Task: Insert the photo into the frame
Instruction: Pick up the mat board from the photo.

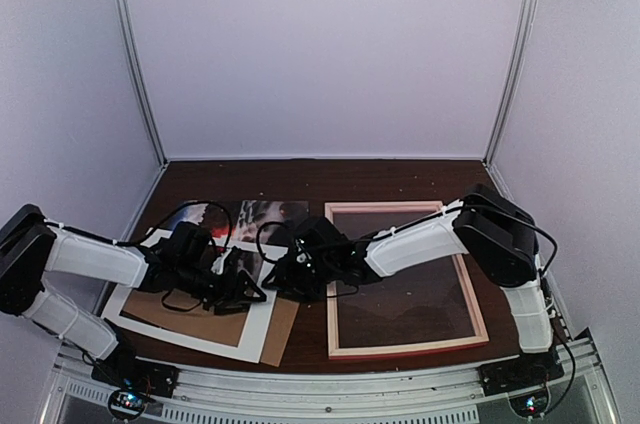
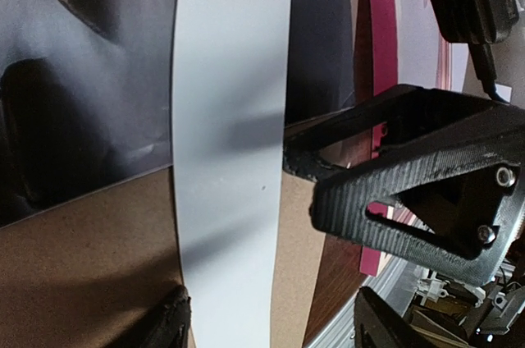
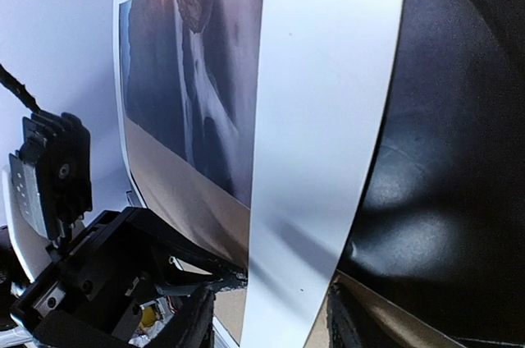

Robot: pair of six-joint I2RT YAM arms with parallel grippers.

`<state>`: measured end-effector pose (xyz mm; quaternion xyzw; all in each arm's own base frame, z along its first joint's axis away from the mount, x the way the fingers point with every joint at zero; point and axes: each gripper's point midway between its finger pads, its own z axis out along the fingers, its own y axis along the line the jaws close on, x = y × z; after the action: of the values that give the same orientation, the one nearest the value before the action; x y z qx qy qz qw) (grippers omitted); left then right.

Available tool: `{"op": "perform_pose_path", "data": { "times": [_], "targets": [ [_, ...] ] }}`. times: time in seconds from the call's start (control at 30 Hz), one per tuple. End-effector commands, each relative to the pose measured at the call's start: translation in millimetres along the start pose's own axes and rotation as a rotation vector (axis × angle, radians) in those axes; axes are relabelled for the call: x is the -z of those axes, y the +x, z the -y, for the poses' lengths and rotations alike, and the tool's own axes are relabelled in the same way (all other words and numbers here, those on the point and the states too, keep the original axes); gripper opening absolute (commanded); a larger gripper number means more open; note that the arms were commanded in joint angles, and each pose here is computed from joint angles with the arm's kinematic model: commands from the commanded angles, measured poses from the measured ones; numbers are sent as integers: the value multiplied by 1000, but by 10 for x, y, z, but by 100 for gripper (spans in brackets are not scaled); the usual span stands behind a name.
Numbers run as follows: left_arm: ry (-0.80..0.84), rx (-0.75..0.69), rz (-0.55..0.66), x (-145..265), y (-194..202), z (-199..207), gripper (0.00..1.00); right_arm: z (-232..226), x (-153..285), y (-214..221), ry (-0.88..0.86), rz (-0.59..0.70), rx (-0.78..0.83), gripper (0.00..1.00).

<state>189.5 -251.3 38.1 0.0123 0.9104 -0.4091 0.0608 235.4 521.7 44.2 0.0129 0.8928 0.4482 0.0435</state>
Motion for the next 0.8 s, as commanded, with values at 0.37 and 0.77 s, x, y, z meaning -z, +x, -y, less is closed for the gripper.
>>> {"op": "perform_pose_path", "data": {
  "times": [0.37,0.77],
  "targets": [
    [-47,57,-50,-147,199,-234,69,216,-84,-1,-32,61,-83,46],
    [-3,21,-47,-189,141,-143,69,14,-14,38,-126,21,-28,43]
  ]
}}
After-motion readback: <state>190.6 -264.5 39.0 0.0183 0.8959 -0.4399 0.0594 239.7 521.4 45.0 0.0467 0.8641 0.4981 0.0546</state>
